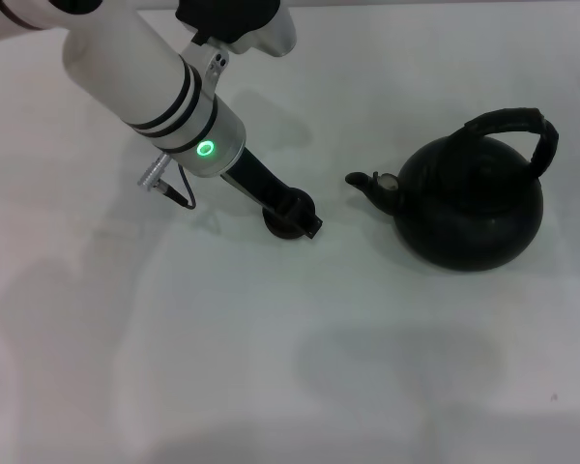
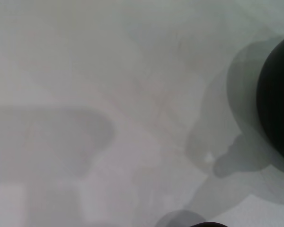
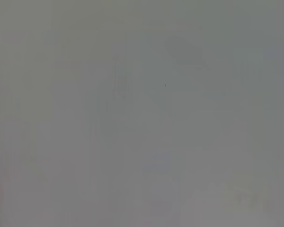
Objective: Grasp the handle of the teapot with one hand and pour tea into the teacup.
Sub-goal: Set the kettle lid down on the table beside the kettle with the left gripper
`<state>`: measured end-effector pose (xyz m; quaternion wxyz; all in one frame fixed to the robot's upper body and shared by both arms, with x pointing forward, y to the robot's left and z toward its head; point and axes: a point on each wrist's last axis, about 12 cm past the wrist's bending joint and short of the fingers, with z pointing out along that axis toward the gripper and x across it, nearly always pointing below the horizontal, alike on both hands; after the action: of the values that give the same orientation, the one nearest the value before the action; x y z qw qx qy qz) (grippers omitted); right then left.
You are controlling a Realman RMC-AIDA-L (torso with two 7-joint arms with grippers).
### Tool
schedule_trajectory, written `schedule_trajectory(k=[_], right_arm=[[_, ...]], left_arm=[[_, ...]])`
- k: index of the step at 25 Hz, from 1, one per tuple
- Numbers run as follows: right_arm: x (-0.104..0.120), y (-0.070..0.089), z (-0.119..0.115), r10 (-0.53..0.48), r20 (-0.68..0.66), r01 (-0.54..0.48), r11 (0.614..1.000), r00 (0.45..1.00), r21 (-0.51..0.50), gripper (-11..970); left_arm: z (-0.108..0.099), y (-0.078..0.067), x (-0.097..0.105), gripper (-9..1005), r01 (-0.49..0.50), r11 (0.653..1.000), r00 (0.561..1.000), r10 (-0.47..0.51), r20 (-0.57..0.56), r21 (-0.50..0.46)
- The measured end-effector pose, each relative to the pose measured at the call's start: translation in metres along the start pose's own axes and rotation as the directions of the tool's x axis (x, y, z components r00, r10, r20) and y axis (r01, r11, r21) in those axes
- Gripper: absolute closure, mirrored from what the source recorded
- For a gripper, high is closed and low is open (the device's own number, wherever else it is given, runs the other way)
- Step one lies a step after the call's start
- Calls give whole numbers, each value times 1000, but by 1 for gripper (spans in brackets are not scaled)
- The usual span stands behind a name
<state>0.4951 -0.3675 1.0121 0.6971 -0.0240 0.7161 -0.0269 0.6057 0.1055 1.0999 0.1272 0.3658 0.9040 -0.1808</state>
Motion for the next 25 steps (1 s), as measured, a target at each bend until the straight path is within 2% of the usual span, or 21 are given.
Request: schedule_trajectory(k=[12, 25], right_arm=[[0, 0, 0, 1, -1, -1, 1000, 1000, 0, 179], [1, -1, -2, 1, -4, -1, 1000, 1000, 3, 179]], left_arm=[[-5, -2, 0, 149, -18, 1000, 1000, 18, -13, 14], [-7, -2, 7, 121, -20, 1000, 998, 21, -66, 19]])
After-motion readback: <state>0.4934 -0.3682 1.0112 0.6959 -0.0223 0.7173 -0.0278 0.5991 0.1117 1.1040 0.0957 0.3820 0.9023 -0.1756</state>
